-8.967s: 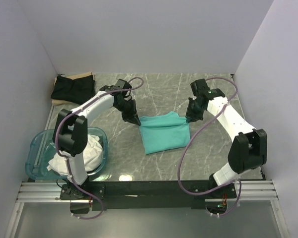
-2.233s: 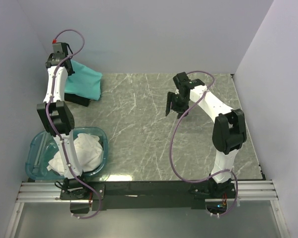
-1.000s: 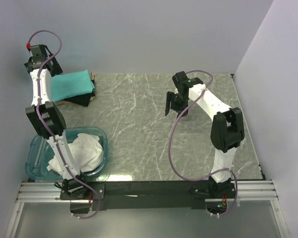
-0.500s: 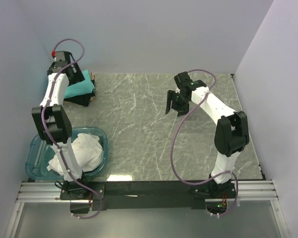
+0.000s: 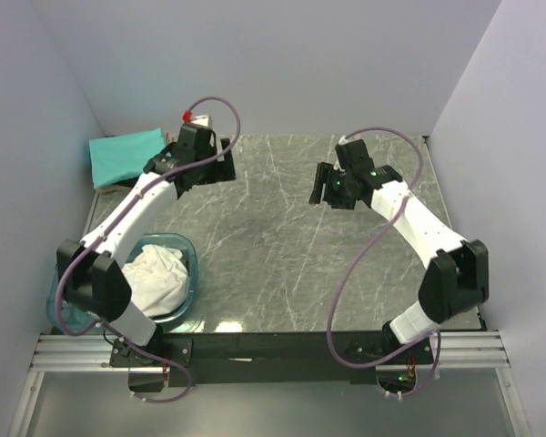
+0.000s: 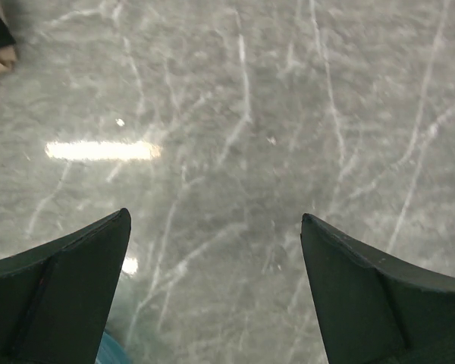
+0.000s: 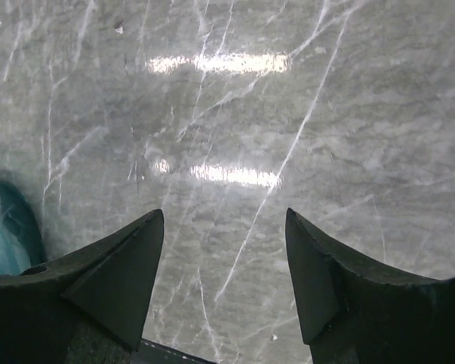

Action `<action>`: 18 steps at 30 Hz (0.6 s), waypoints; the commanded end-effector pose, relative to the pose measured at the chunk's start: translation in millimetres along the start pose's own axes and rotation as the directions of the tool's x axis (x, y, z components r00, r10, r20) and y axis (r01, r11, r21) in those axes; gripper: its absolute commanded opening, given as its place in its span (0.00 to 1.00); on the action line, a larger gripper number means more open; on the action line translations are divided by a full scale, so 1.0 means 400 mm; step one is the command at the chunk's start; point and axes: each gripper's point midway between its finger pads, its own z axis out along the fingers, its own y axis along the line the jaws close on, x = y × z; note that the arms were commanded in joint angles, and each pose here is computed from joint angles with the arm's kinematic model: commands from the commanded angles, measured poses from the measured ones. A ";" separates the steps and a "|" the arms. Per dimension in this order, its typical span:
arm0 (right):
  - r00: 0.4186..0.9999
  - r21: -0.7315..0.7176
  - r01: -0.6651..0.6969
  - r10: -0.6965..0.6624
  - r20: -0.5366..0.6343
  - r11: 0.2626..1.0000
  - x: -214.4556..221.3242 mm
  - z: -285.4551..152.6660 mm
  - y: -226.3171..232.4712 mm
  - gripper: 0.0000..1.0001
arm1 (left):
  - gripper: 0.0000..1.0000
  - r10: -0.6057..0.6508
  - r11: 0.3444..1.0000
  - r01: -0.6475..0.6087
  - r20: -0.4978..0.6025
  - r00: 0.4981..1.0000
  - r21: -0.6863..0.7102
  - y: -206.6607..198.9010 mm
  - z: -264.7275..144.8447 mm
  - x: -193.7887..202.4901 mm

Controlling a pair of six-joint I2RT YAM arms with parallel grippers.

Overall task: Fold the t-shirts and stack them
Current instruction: Reset both grippers

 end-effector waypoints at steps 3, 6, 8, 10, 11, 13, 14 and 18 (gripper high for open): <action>0.988 -0.028 0.019 -0.014 0.153 0.999 -0.027 -0.077 0.002 0.72 | 0.99 -0.028 0.994 0.019 0.088 0.996 0.107 -0.062 -0.125 0.015; 0.984 -0.034 0.014 -0.007 0.179 0.999 -0.007 -0.102 -0.009 0.72 | 0.99 -0.055 0.991 0.043 0.092 0.994 0.130 -0.055 -0.169 0.057; 0.983 -0.036 0.005 0.002 0.185 0.999 0.016 -0.099 -0.024 0.72 | 0.99 -0.086 0.987 0.073 0.084 0.993 0.145 -0.039 -0.194 0.091; 0.979 -0.053 0.007 0.004 0.201 0.999 0.037 -0.109 -0.029 0.72 | 1.00 -0.121 0.979 0.102 0.101 0.988 0.176 -0.034 -0.228 0.099; 0.977 -0.062 0.009 0.004 0.215 0.998 0.041 -0.122 -0.028 0.71 | 1.00 -0.125 0.979 0.109 0.085 0.989 0.174 -0.025 -0.225 0.126; 0.977 -0.058 0.014 -0.001 0.214 0.998 0.061 -0.120 -0.041 0.71 | 1.00 -0.151 0.974 0.133 0.092 0.984 0.182 -0.012 -0.246 0.140; 0.975 -0.062 0.020 -0.006 0.221 0.998 0.065 -0.129 -0.042 0.71 | 0.99 -0.157 0.976 0.140 0.089 0.984 0.167 -0.001 -0.251 0.148; 0.975 -0.053 0.032 -0.020 0.222 0.998 0.094 -0.134 -0.062 0.71 | 0.99 -0.186 0.976 0.175 0.084 0.979 0.128 0.037 -0.272 0.179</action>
